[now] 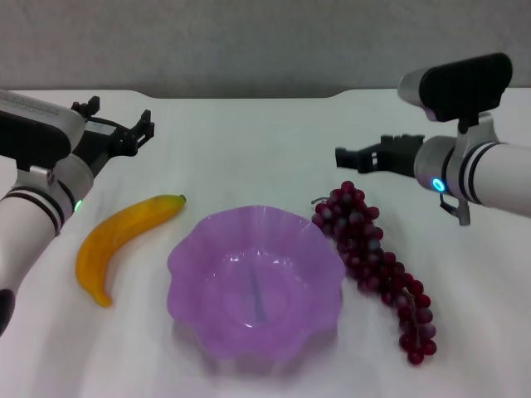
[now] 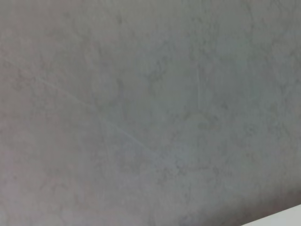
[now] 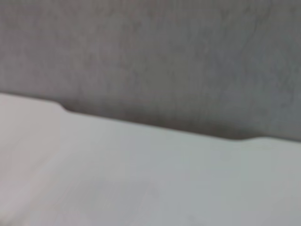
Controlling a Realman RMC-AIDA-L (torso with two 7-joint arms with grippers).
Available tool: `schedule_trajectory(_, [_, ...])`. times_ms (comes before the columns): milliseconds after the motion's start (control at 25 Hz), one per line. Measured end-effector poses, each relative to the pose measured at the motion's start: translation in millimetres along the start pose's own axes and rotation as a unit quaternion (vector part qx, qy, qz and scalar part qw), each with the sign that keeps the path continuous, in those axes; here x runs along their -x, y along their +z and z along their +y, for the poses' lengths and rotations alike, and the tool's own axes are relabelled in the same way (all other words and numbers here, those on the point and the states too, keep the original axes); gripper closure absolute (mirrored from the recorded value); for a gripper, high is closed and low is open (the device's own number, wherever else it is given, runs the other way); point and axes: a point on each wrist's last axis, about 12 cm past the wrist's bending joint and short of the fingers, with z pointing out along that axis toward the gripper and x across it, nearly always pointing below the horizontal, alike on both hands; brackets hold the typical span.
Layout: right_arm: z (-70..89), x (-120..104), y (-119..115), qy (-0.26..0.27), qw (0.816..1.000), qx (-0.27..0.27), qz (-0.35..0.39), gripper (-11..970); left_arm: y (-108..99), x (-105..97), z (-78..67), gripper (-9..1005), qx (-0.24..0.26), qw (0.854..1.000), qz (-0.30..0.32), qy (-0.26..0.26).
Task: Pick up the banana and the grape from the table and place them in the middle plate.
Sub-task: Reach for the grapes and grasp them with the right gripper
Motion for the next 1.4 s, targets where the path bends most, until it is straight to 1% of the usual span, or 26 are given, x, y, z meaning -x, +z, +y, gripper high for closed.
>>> schedule_trajectory(80, [-0.5,-7,-2,-0.001,1.000,0.004,0.019,133,0,0,-0.2,134,-0.001,1.000,0.000,0.002])
schedule_trajectory(320, [-9.1,-17,-4,0.004,1.000,-0.008,0.019,137,0,0,-0.5,134,-0.001,1.000,0.000,0.001])
schedule_trajectory(400, [-9.3,-19,-4,-0.002,1.000,-0.010,0.018,138,0,1,-0.7,134,-0.001,1.000,-0.001,0.000])
schedule_trajectory(640, [4.6,-25,-1,-0.036,0.999,0.001,0.010,142,1,2,-1.3,134,-0.002,1.000,-0.004,0.000])
schedule_trajectory(760, [10.1,-27,0,-0.043,0.999,0.007,0.011,144,2,3,-1.9,134,-0.003,1.000,-0.005,0.000])
schedule_trajectory(840, [11.0,-29,0,-0.041,0.999,0.008,0.012,146,2,4,-2.6,134,-0.004,1.000,-0.006,0.000])
schedule_trajectory(1080, [5.9,-39,1,-0.042,0.999,0.000,0.026,150,3,5,-3.1,134,-0.004,1.000,-0.008,-0.001])
schedule_trajectory(1280, [9.6,-43,2,-0.054,0.998,0.004,0.030,154,3,6,-4.6,134,-0.005,1.000,-0.009,-0.001])
schedule_trajectory(1400, [16.1,-48,3,-0.063,0.997,0.013,0.034,156,3,6,-5.2,134,-0.006,1.000,-0.008,-0.001])
